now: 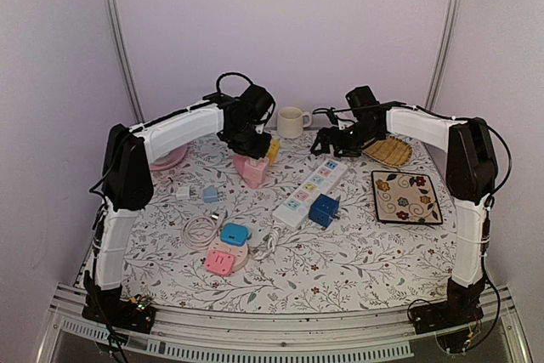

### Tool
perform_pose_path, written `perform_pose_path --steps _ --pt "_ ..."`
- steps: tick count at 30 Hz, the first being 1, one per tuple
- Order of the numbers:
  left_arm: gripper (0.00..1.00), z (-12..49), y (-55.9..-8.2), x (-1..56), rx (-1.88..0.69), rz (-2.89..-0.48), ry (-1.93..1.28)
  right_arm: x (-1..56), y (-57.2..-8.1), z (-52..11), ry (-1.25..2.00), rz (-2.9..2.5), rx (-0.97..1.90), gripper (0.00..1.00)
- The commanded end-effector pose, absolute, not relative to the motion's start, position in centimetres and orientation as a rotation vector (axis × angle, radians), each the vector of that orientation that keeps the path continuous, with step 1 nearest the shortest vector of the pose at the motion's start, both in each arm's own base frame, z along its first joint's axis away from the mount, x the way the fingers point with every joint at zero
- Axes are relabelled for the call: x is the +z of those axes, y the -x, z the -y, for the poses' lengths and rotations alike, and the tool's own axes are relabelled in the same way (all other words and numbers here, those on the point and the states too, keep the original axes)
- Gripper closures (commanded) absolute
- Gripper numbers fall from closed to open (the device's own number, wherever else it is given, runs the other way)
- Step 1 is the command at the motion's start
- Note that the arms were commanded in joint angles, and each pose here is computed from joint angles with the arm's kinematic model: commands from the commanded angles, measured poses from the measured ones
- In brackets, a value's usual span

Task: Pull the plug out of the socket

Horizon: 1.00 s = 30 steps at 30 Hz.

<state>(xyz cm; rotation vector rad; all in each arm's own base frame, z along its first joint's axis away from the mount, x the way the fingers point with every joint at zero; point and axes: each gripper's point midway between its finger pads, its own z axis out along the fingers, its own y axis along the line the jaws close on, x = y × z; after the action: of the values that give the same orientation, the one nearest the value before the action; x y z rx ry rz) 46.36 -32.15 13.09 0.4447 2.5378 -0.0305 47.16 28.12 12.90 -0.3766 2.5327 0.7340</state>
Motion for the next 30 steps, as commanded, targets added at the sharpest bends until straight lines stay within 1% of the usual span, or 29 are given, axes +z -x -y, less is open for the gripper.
perform_pose_path --steps 1,10,16,24,30 --pt "1.00 37.3 -45.4 18.8 -0.383 -2.432 -0.380 14.7 -46.6 -30.9 0.435 -2.482 0.826 0.03" --pt "1.00 39.9 -44.7 18.2 -0.596 -2.446 -0.316 13.7 -45.6 -33.7 0.504 -2.485 0.895 0.03" --pt "1.00 40.6 -44.8 18.3 -0.662 -2.446 -0.280 12.2 -45.0 -35.3 0.543 -2.507 0.910 0.03" --pt "1.00 41.1 -44.7 19.2 -0.777 -2.422 -0.257 10.5 -45.5 -35.9 0.541 -2.532 0.905 0.02" --pt "1.00 40.6 -44.7 20.4 -0.880 -2.371 -0.237 8.5 -45.6 -34.9 0.510 -2.591 0.819 0.02"
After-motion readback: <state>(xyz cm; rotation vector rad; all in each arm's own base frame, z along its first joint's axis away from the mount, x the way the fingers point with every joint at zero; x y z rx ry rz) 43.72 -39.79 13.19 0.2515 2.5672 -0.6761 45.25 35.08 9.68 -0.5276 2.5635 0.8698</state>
